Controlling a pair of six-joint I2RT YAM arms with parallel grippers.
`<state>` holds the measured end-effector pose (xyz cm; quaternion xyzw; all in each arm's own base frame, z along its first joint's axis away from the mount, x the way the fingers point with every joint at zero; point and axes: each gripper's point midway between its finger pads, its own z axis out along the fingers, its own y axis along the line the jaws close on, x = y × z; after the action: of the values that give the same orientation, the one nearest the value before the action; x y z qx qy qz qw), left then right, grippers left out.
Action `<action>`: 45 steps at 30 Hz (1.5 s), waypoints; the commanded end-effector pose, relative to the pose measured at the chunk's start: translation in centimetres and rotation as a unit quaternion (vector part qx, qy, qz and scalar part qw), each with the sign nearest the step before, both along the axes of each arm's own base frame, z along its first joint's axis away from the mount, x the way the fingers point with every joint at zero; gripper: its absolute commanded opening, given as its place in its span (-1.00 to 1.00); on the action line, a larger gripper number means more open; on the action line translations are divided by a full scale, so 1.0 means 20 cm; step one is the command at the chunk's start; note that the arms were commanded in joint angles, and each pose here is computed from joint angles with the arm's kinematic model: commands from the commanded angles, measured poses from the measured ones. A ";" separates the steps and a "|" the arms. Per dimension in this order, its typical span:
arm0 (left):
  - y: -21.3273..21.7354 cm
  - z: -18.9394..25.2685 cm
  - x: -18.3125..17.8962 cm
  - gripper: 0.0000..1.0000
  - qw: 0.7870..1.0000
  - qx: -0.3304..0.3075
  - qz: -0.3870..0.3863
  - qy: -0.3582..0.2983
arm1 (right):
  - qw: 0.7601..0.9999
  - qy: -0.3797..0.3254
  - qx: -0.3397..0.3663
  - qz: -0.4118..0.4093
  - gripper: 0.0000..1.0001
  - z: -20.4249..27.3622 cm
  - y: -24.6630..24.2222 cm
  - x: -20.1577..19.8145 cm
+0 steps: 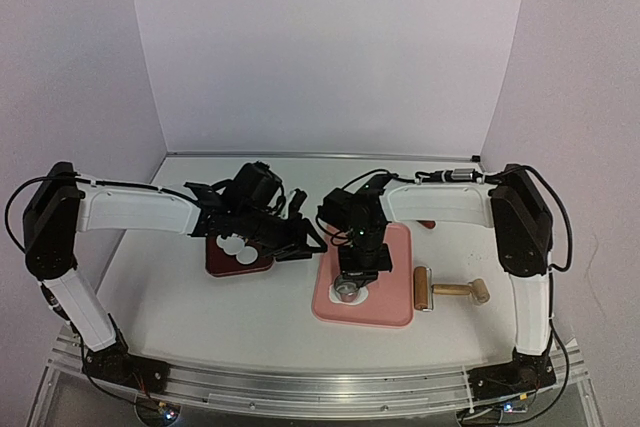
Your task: Roll out the dumpling wrappers from the dough
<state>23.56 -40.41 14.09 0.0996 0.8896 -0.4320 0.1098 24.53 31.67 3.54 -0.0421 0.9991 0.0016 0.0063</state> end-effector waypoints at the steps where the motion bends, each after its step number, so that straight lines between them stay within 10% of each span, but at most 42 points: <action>1: -0.02 -0.01 0.00 -0.19 1.000 -0.009 -0.013 -0.008 | 1.000 0.014 -0.022 -0.002 -1.00 -0.07 -0.03 0.00; 45: -0.24 -0.46 -0.02 -0.54 0.995 0.015 -0.091 0.048 | 0.998 0.049 -0.038 -0.015 -1.00 -0.19 -0.06 -0.03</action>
<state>23.19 -44.46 5.15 0.1454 0.8861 -0.4393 0.0267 24.37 31.27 2.40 -0.0347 0.9991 -0.0059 -0.0231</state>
